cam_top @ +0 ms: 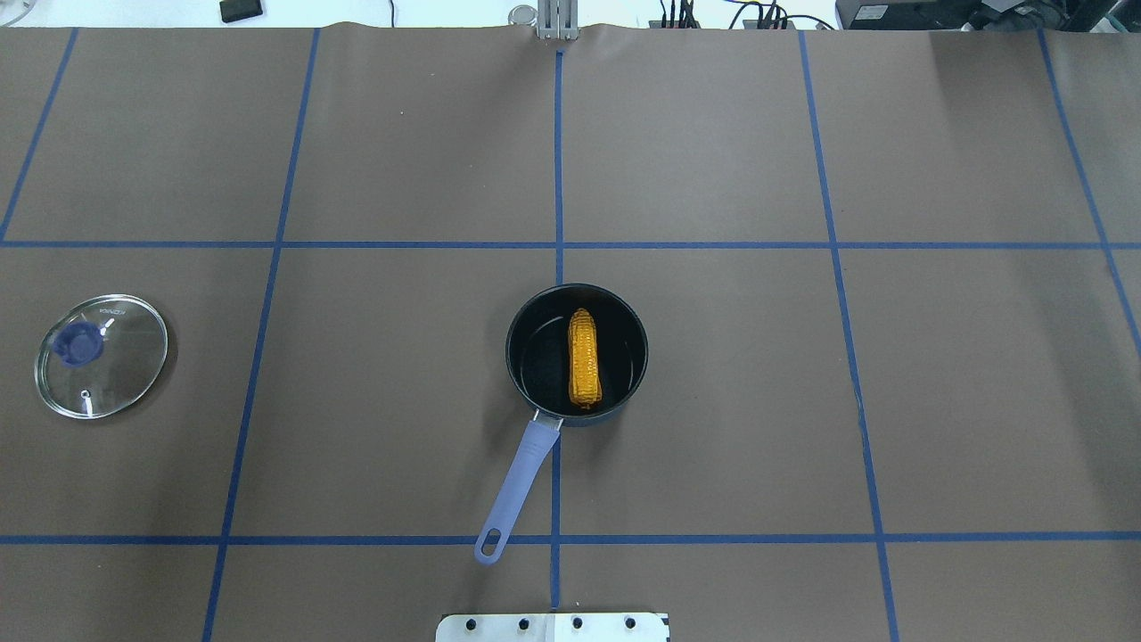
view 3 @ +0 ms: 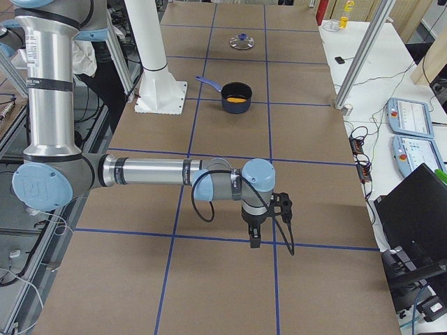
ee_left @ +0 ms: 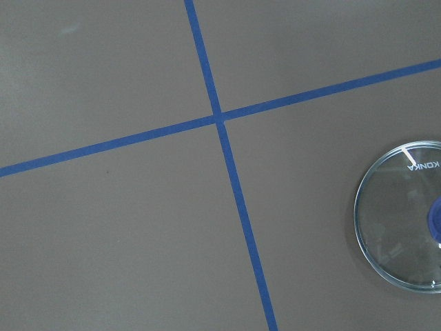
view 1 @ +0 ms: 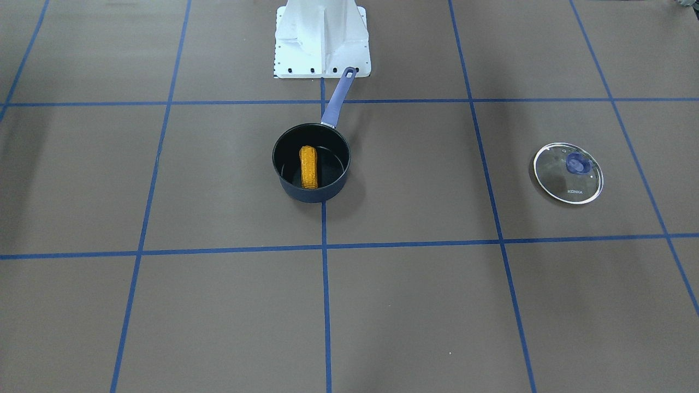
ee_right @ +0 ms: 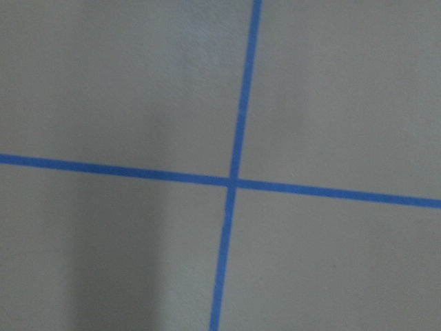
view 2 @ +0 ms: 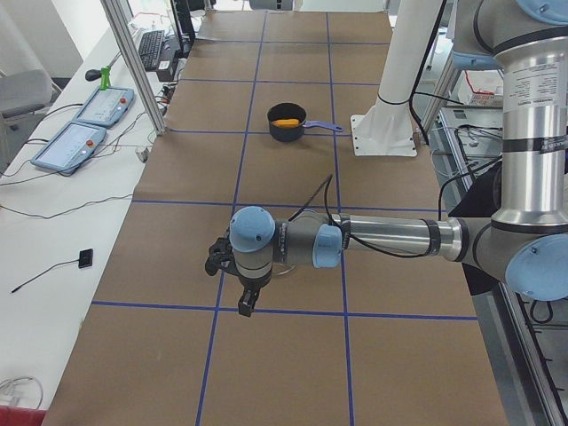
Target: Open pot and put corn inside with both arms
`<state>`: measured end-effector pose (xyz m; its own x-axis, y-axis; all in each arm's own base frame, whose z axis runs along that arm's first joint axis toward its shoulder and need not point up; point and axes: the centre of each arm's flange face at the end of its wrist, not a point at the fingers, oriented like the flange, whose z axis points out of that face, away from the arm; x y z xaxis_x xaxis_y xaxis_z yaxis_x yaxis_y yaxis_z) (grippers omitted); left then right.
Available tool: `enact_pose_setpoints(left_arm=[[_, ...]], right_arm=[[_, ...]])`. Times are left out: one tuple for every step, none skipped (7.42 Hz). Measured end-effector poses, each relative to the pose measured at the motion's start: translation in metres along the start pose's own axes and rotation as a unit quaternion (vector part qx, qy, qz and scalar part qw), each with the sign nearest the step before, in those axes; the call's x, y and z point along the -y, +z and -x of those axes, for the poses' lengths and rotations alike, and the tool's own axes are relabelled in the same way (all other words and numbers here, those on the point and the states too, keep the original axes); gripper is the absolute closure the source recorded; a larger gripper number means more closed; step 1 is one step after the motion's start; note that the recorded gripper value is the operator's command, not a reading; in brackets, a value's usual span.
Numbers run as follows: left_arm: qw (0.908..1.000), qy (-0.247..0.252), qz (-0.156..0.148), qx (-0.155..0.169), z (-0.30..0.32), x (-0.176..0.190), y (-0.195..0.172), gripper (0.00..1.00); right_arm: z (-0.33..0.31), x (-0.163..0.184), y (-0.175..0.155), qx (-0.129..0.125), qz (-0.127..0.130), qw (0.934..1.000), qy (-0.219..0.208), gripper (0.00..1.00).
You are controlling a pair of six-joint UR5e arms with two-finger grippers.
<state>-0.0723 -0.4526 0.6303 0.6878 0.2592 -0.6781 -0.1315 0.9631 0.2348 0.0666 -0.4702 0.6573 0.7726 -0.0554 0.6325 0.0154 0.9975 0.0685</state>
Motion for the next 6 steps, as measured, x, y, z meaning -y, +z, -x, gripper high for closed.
enact_pose_setpoints(left_arm=[[1.0000,0.001,0.001,0.006,0.0004,-0.0003,-0.0006,0.02],[0.9999,0.001,0.002,0.011,0.0008,-0.0005,-0.0009,0.02],[0.9999,0.002,0.002,0.015,0.0013,-0.0008,-0.0012,0.02],[0.9999,0.002,0.002,0.017,0.0015,-0.0009,-0.0013,0.02],[0.9998,0.002,0.002,0.018,0.0015,-0.0008,-0.0015,0.02],[0.9998,0.002,0.002,0.018,0.0016,-0.0010,-0.0014,0.02]], right_arm=[[-0.0084,-0.0107,0.0037,0.001,0.004,1.0000,0.007,0.00],[-0.0122,-0.0152,0.0061,0.001,0.006,0.9999,0.011,0.00],[-0.0139,-0.0166,0.0074,0.001,0.007,0.9999,0.013,0.00],[-0.0137,-0.0154,0.0070,0.001,0.007,0.9999,0.015,0.00],[-0.0116,-0.0121,0.0045,0.003,0.004,0.9999,0.014,0.00],[-0.0091,-0.0095,0.0018,0.004,0.001,0.9999,0.012,0.00]])
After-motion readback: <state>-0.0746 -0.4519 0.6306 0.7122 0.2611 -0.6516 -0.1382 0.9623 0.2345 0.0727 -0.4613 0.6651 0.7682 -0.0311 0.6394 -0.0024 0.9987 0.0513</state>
